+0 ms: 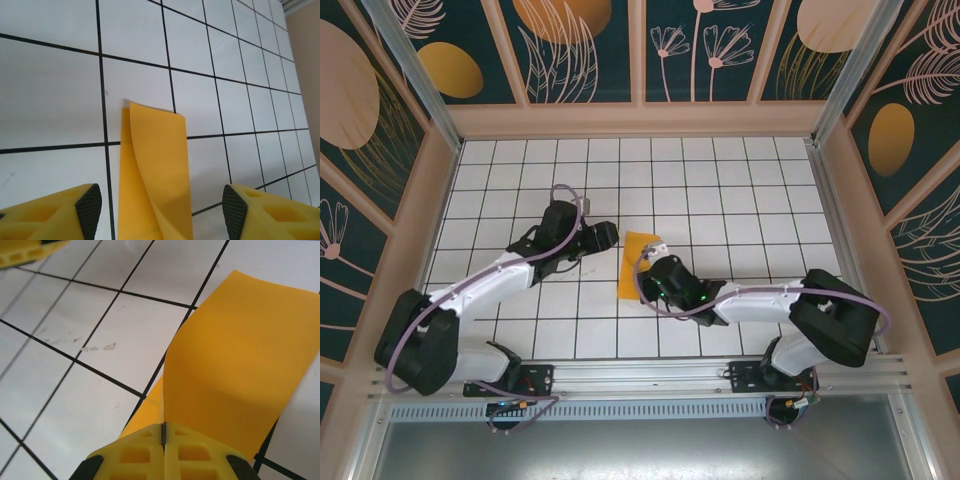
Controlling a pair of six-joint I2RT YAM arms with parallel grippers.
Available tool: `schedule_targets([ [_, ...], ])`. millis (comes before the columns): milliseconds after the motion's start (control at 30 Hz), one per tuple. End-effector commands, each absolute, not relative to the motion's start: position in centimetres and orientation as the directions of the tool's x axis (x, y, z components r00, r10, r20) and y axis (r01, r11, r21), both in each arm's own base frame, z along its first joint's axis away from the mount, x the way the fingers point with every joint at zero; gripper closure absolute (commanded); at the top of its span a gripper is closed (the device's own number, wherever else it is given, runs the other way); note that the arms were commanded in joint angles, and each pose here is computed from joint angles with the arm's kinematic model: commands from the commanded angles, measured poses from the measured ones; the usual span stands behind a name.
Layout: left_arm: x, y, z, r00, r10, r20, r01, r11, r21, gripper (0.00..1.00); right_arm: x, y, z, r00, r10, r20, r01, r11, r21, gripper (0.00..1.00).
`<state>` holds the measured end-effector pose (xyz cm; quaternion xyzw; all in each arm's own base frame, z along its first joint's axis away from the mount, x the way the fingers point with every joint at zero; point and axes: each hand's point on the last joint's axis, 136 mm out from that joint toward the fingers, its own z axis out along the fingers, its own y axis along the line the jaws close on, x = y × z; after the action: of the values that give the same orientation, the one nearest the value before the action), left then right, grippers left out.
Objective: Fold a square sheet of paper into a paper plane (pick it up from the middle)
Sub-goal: Fold the triangle a second time at the center of the table.
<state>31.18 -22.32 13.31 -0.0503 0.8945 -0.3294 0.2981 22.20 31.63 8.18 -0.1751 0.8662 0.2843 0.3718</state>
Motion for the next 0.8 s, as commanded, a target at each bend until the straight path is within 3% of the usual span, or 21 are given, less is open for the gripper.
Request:
schedule_targets([
  [0, 29.7, -22.7, 11.7, -0.852, -0.266, -0.452, 0.109, 0.753, -0.649, 0.38, 21.2, 32.8, 10.8, -0.707, 0.004, -0.707, -0.546, 0.633, 0.549, 1.0],
  [267, 26.7, -25.7, 10.0, -0.924, -0.161, -0.347, 0.181, 0.618, -0.765, 0.65, 22.3, 31.3, 9.8, -0.758, 0.031, -0.651, -0.501, 0.611, 0.613, 1.0],
  [533, 25.5, -26.4, 7.4, -0.957, -0.109, -0.268, 0.144, 0.622, -0.77, 0.75, 22.7, 31.3, 8.3, -0.813, 0.009, -0.582, -0.462, 0.598, 0.655, 1.0],
  [767, 24.9, -27.1, 5.8, -0.972, -0.069, -0.224, 0.131, 0.633, -0.763, 0.78, 23.2, 29.7, 6.5, -0.832, -0.004, -0.555, -0.409, 0.681, 0.607, 1.0],
])
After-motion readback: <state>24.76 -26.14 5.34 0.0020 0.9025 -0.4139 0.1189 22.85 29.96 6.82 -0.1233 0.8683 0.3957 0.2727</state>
